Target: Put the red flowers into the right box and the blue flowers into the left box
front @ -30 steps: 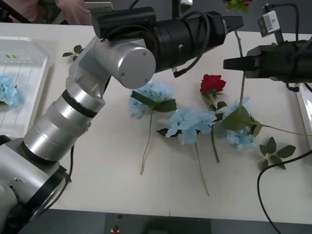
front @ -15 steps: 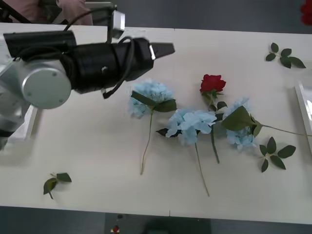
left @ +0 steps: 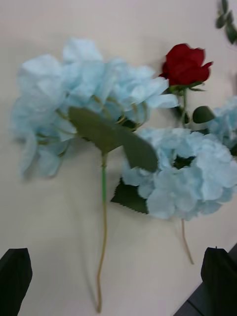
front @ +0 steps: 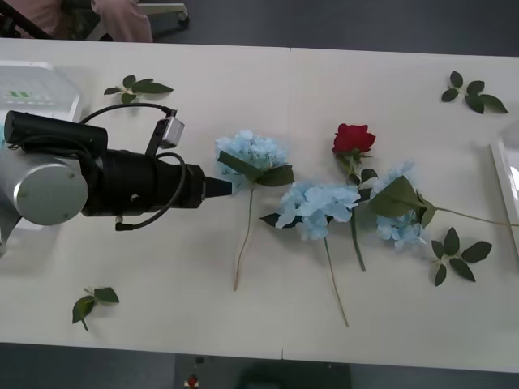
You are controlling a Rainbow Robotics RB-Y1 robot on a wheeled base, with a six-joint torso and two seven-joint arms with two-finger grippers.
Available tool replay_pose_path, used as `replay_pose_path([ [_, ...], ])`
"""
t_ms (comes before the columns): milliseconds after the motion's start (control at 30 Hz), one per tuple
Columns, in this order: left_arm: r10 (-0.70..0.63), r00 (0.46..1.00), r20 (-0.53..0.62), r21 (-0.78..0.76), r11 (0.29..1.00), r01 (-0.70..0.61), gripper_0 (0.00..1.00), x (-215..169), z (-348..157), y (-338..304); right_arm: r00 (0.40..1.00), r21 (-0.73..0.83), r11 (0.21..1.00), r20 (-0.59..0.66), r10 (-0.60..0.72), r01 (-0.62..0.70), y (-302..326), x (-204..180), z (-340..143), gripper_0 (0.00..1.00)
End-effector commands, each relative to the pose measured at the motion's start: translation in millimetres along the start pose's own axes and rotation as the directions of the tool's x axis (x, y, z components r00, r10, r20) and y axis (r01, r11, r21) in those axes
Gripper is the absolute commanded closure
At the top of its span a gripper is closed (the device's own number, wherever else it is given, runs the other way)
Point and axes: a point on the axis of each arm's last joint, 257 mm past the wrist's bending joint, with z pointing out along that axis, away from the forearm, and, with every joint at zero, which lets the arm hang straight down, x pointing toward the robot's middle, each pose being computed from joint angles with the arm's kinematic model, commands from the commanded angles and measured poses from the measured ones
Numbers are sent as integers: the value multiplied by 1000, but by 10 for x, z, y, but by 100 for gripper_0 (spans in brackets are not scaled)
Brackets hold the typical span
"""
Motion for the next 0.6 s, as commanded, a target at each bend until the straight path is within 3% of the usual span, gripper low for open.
replay_pose_path([
  [33,68,997,-20,-26,997,-69,0,-43,148,5,1000,87,996,4,-3,3,-231,-38,52,100],
  [267,120,991,-63,-81,989,-125,0,12,605,22,999,137,990,-15,-32,33,-245,107,531,100],
  [333,128,989,-73,-87,987,-135,0,33,711,-4,999,151,988,-26,-35,39,-264,175,639,95],
  [367,133,988,-77,-91,986,-140,0,41,775,-20,999,158,987,-32,-37,41,-268,221,714,87],
  [433,140,987,-80,-99,984,-147,0,35,840,-34,999,167,985,-38,-34,40,-293,276,782,55],
  [467,145,986,-83,-108,982,-153,0,33,874,-19,999,171,984,-35,-36,42,-299,281,809,24],
  [500,150,985,-89,-116,980,-160,0,30,909,-6,999,170,985,-35,-35,41,-292,290,825,5],
  [533,154,984,-94,-119,979,-165,0,31,931,-5,999,170,985,-36,-38,43,-289,288,826,0],
  [600,163,980,-115,-125,976,-177,0,36,1016,-22,998,160,986,-45,-41,47,-267,309,827,0],
])
